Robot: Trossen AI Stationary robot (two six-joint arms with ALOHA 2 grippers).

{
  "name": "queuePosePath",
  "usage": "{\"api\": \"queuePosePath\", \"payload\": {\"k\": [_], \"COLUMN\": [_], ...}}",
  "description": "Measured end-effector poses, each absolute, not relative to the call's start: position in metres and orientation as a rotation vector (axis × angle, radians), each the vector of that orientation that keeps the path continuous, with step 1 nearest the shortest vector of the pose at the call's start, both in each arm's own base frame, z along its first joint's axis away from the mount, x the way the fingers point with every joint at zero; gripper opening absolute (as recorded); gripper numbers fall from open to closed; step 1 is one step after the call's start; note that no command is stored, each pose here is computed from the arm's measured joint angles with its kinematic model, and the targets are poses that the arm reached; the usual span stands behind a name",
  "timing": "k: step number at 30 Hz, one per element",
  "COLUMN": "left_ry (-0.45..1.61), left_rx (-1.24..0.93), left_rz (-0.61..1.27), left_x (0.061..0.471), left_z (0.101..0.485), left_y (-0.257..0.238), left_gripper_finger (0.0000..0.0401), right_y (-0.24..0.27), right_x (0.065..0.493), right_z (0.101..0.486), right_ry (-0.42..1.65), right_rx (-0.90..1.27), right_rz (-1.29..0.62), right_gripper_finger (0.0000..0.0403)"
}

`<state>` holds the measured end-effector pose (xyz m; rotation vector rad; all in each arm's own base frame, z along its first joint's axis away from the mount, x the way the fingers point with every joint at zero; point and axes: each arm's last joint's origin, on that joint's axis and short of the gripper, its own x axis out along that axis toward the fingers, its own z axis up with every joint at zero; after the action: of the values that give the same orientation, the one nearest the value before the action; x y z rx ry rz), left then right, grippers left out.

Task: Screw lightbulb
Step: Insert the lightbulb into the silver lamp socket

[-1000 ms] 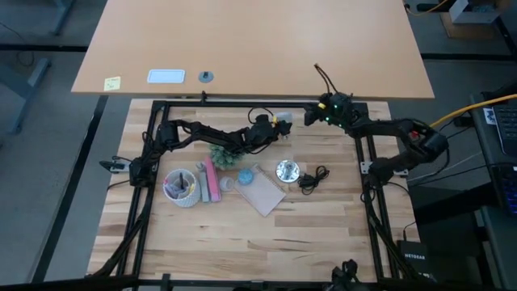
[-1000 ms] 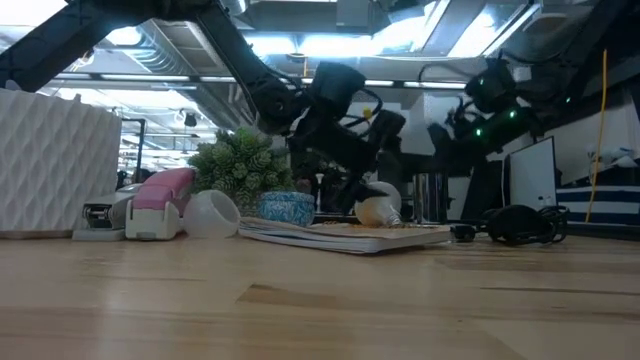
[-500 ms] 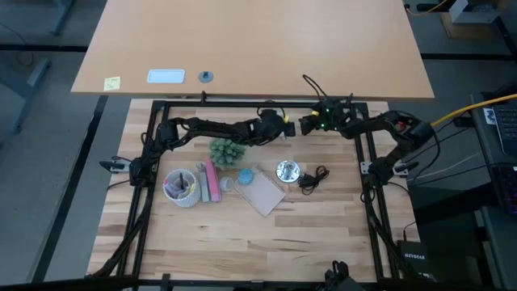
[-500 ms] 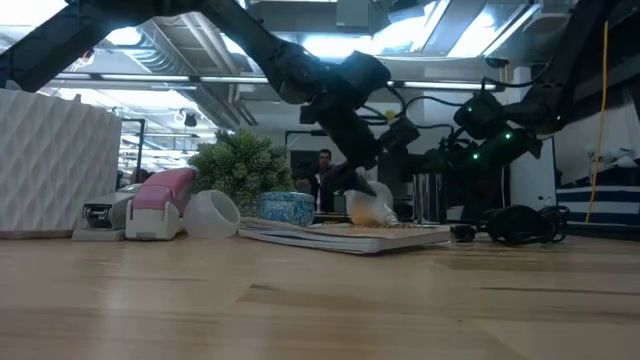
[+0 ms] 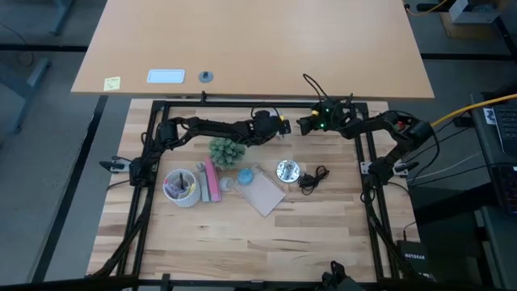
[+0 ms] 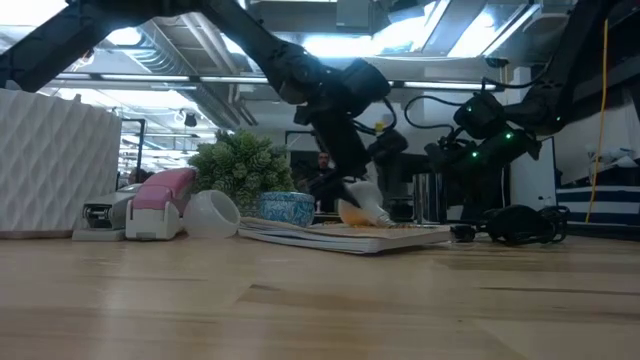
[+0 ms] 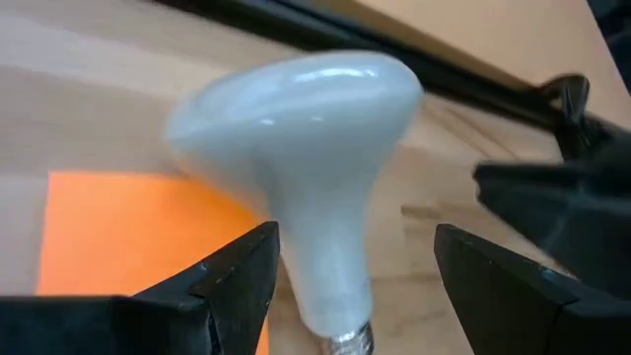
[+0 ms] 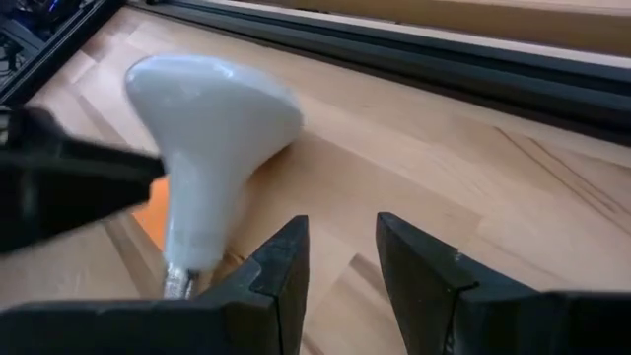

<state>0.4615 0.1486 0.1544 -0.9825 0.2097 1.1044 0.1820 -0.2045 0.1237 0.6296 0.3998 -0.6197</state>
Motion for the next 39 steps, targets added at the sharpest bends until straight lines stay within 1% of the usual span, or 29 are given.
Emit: {"api": "queuePosePath", "payload": {"k": [5,12,21,35,39], "left_ry": [0.187,0.171,0.202,0.226,0.261], "left_rx": [-1.016,-1.004,-1.031,-1.11,-1.064], "left_rz": [1.129,1.155,1.123,1.078,1.05], "left_x": [0.459,0.459,0.459,0.461,0.463], "left_z": [0.154,0.149,0.148,0.147,0.148], "left_y": [0.156,0.161,0.159,0.153,0.149], "left_gripper_finger": [0.0263,0.0257,0.0249,0.0249,0.0249], "right_y": [-0.202,-0.188,-0.17,-0.171,-0.169], "right_x": [0.185,0.201,0.218,0.219,0.217], "right_z": [0.124,0.125,0.127,0.132,0.14], "right_ry": [0.389,0.398,0.393,0.38,0.375], "right_rx": [0.672,0.619,0.572,0.499,0.479], "right_rz": [-0.631,-0.648,-0.597,-0.549,-0.542], "right_gripper_finger": [0.0127,0.0127,0.0127,0.0127,0.0127]}}
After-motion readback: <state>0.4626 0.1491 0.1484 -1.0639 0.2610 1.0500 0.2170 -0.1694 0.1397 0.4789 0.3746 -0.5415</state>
